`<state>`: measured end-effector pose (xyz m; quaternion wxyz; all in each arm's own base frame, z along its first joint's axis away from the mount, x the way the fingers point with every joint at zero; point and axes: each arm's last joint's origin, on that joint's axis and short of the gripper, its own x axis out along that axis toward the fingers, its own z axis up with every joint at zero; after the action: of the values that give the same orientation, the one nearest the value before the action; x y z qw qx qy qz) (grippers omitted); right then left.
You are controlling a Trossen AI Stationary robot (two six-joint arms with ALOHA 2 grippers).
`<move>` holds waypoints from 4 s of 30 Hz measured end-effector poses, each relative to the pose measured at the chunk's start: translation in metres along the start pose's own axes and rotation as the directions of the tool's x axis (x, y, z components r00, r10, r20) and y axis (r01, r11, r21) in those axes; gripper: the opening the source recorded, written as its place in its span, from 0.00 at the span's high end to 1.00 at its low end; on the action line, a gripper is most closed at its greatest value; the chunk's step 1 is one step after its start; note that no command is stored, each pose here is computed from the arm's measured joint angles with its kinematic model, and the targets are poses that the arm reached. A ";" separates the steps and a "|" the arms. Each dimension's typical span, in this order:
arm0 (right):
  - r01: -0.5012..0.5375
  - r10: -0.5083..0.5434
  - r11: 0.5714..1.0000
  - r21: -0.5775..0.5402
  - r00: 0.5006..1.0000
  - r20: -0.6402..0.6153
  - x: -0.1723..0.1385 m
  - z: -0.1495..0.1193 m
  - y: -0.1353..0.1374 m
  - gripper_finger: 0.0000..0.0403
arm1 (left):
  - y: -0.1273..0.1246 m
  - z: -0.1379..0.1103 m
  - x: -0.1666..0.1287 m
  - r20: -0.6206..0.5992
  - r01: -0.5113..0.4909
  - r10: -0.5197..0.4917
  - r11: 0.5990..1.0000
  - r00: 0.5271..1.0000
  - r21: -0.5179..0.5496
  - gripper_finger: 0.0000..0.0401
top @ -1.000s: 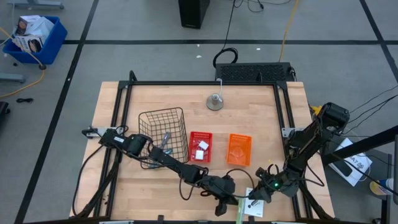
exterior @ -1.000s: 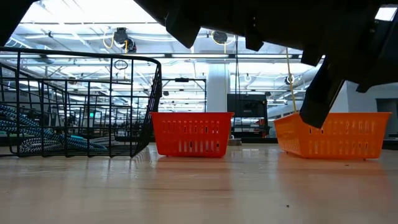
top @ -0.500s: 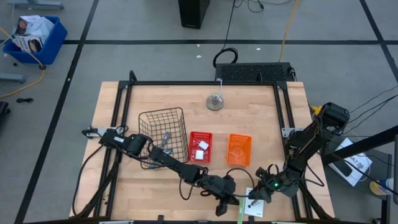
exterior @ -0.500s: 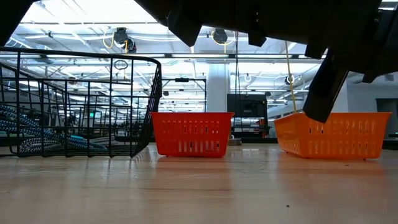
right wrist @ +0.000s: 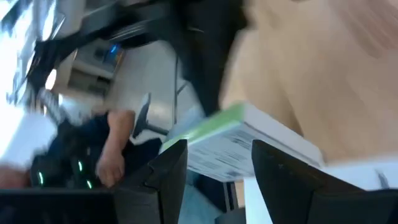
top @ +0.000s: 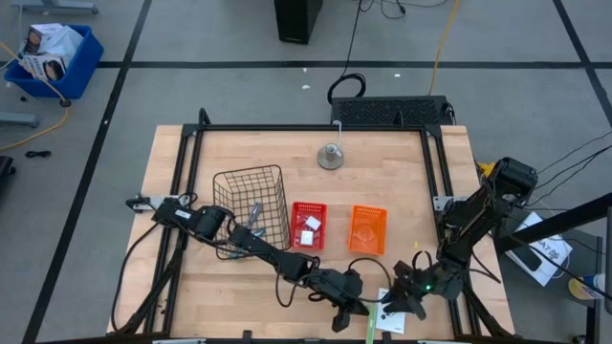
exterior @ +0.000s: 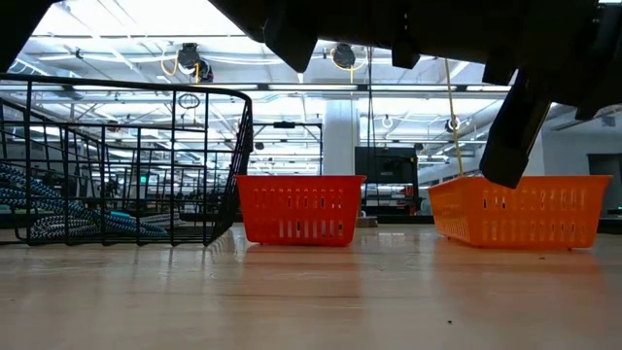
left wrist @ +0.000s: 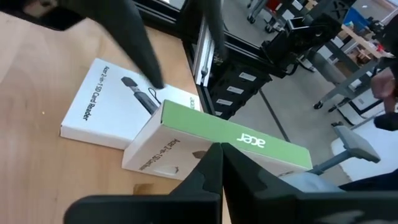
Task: Pick and place items into bin
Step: Put the white card reader box into the orange basket
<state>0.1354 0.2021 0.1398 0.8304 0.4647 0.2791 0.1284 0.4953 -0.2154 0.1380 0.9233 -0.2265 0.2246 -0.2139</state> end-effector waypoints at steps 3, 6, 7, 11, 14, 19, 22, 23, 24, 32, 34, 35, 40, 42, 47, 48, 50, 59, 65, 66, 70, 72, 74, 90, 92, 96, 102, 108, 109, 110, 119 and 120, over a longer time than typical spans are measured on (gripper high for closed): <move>-0.042 0.044 0.988 -0.147 0.999 0.010 0.000 0.001 0.005 0.57 | 0.000 0.000 0.000 0.000 0.000 0.000 1.000 1.000 -0.001 0.97; -0.070 0.077 0.968 -0.243 0.997 0.019 0.000 0.002 0.008 0.57 | 0.000 0.000 0.000 -0.001 -0.001 0.001 1.000 1.000 -0.007 0.94; -0.069 0.077 0.961 -0.267 0.997 0.020 0.000 0.002 0.008 0.57 | 0.000 0.000 0.000 -0.001 -0.001 0.001 1.000 1.000 -0.008 0.94; -0.066 0.079 0.943 -0.325 0.996 0.029 0.000 0.004 0.008 0.57 | 0.000 0.000 0.000 0.000 0.000 0.000 1.000 1.000 -0.007 0.94; -0.063 0.083 0.934 -0.353 0.996 0.041 0.001 0.007 0.008 0.57 | 0.000 0.000 0.000 0.000 -0.001 0.001 1.000 1.000 -0.007 0.97; -0.045 0.086 0.825 -0.563 0.995 0.048 0.002 0.008 0.009 0.57 | 0.000 0.000 0.000 0.003 -0.001 0.001 1.000 1.000 -0.007 0.99; -0.048 0.115 0.772 -0.633 0.991 0.064 0.003 0.013 0.011 0.57 | 0.000 0.001 0.000 0.007 0.002 -0.002 1.000 1.000 -0.007 0.97; -0.055 0.121 0.757 -0.651 0.991 0.056 0.004 0.015 0.011 0.57 | 0.000 0.001 0.000 0.008 0.002 -0.002 1.000 1.000 -0.011 0.95; -0.055 0.120 0.746 -0.664 0.991 0.052 0.005 0.016 0.010 0.57 | 0.000 0.001 0.000 0.008 0.002 -0.002 1.000 1.000 -0.017 0.94; -0.135 0.133 0.720 -0.681 0.990 -0.055 0.011 0.028 0.005 0.57 | 0.000 0.002 0.000 0.022 -0.001 0.002 0.999 1.000 -0.032 0.92; -0.154 0.129 0.700 -0.697 0.988 -0.089 0.012 0.029 0.003 0.57 | 0.000 0.002 0.000 0.024 0.000 0.001 0.999 1.000 -0.032 0.92; -0.160 0.124 0.680 -0.716 0.987 -0.102 0.013 0.030 0.002 0.57 | 0.000 0.002 0.000 0.024 0.000 0.001 0.999 1.000 -0.032 0.92; -0.165 0.122 0.519 -0.839 0.985 -0.118 0.014 0.034 -0.001 0.57 | 0.000 0.002 0.000 0.026 0.000 0.001 0.999 1.000 -0.036 0.92; -0.154 0.120 0.516 -0.842 0.987 -0.107 0.015 0.037 -0.001 0.57 | 0.000 0.002 0.000 0.026 0.000 0.001 0.999 1.000 -0.037 0.92; -0.122 0.058 0.519 -0.846 0.993 -0.107 0.017 0.040 -0.008 0.57 | 0.000 0.002 0.000 0.026 -0.001 0.002 0.998 1.000 -0.057 0.92; -0.119 0.056 0.521 -0.845 0.993 -0.105 0.017 0.041 -0.009 0.57 | 0.000 0.002 0.000 0.026 -0.001 0.003 0.998 1.000 -0.058 0.92; -0.131 0.065 0.524 -0.842 0.991 -0.114 0.018 0.042 -0.009 0.57 | 0.000 0.002 0.000 0.026 -0.002 0.003 0.998 1.000 -0.058 0.92; -0.170 0.073 0.525 -0.834 0.985 -0.155 0.019 0.045 -0.010 0.57 | 0.001 0.002 0.000 0.030 -0.008 0.009 0.998 1.000 -0.058 0.92; -0.161 0.001 0.509 -0.846 0.982 -0.187 0.018 0.042 -0.017 0.57 | 0.001 0.002 0.000 0.029 -0.008 0.010 0.998 1.000 -0.058 0.92; -0.159 -0.008 0.513 -0.843 0.982 -0.190 0.018 0.041 -0.018 0.57 | 0.001 0.002 0.000 0.029 -0.008 0.010 0.998 1.000 -0.058 0.92; -0.158 -0.005 0.520 -0.840 0.982 -0.189 0.018 0.042 -0.018 0.57 | 0.001 0.003 0.000 0.038 -0.021 0.024 0.998 0.999 -0.059 0.92; -0.158 -0.006 0.521 -0.839 0.982 -0.189 0.018 0.042 -0.018 0.57 | 0.002 0.003 0.000 0.039 -0.023 0.026 0.998 0.999 -0.063 0.92; -0.158 -0.006 0.521 -0.839 0.982 -0.189 0.018 0.042 -0.018 0.57 | 0.003 0.004 0.000 0.040 -0.025 0.028 0.998 0.999 -0.064 0.92; -0.210 0.035 0.540 -0.815 0.973 -0.228 0.034 0.031 -0.029 0.58 | 0.003 0.004 0.000 0.040 -0.026 0.029 0.996 0.999 -0.082 0.92; -0.214 0.048 0.542 -0.813 0.973 -0.224 0.037 0.029 -0.031 0.58 | 0.004 0.004 0.000 0.041 -0.027 0.030 0.996 0.999 -0.082 0.92; -0.236 0.082 0.542 -0.807 0.970 -0.229 0.041 0.027 -0.033 0.58 | 0.004 0.004 0.000 0.044 -0.033 0.037 0.996 0.998 -0.082 0.92; -0.247 0.096 0.541 -0.804 0.968 -0.232 0.041 0.027 -0.032 0.66 | 0.004 0.004 0.000 0.047 -0.040 0.044 0.996 0.998 -0.082 0.92; -0.248 0.097 0.568 -0.785 0.967 -0.235 0.041 0.026 -0.032 0.87 | 0.004 0.004 0.000 0.046 -0.040 0.044 0.996 0.998 -0.080 0.92; -0.249 0.097 0.567 -0.785 0.967 -0.237 0.041 0.026 -0.032 0.90 | 0.004 0.004 0.000 0.042 -0.035 0.039 0.996 0.998 -0.079 0.92; -0.249 0.097 0.567 -0.785 0.967 -0.237 0.041 0.026 -0.032 0.90 | 0.004 0.003 0.000 0.035 -0.024 0.027 0.997 0.999 -0.075 0.92; -0.215 0.121 0.560 -0.800 0.977 -0.178 0.040 0.030 -0.028 0.90 | -0.020 0.021 -0.014 0.001 0.062 -0.062 0.997 0.998 0.047 0.92; -0.205 0.118 0.566 -0.798 0.979 -0.168 0.041 0.030 -0.028 0.90 | -0.028 0.025 -0.019 -0.015 0.054 -0.053 0.996 0.998 0.077 0.92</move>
<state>0.1847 0.1853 0.1145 0.9209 0.0509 0.1853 0.3392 0.4844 -0.2203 0.1789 0.9238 -0.1952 0.2160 -0.2486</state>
